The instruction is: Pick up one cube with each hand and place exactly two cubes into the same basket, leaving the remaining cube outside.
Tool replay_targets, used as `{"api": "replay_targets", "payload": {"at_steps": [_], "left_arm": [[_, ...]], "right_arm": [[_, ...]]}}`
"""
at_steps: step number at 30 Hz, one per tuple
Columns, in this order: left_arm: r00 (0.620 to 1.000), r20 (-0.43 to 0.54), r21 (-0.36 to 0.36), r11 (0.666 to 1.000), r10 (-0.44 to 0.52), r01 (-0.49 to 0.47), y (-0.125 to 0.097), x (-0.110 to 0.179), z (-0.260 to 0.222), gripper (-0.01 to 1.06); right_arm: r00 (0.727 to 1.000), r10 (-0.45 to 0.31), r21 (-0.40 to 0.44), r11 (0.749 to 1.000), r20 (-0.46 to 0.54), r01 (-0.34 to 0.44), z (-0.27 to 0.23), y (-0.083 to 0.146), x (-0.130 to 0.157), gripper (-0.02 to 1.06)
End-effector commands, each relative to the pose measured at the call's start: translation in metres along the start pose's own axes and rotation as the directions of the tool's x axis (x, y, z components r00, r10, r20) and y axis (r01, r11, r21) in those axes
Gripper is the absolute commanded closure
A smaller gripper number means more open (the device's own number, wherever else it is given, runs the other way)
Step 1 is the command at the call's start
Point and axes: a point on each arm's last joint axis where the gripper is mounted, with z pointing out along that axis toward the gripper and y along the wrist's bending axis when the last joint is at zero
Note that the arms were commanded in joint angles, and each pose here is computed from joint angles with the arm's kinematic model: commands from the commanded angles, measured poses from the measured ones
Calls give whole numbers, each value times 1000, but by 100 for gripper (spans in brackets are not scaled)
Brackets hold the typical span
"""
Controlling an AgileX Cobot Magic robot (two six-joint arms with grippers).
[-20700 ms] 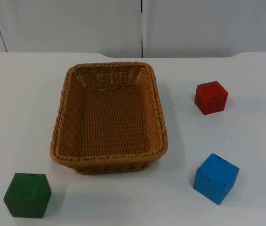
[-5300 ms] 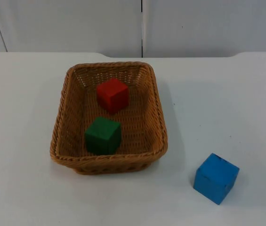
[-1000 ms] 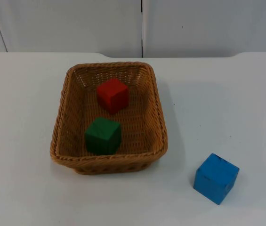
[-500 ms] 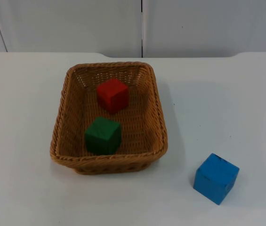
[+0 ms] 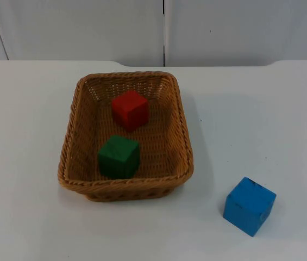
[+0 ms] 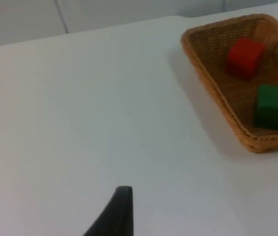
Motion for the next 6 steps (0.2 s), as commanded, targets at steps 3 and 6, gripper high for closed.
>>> {"api": "replay_targets", "payload": {"at_steps": [3,6], "left_arm": [[1000,0,-40,999,-26,26,0,1,0,0],[999,-2,-85,995,-49,48,-1,1,0,0]], "right_arm": [[1000,2,8,1000,7,-2,0,0,0,-1],[1000,5,7,1000,7,-5,0,0,0,-1]]}}
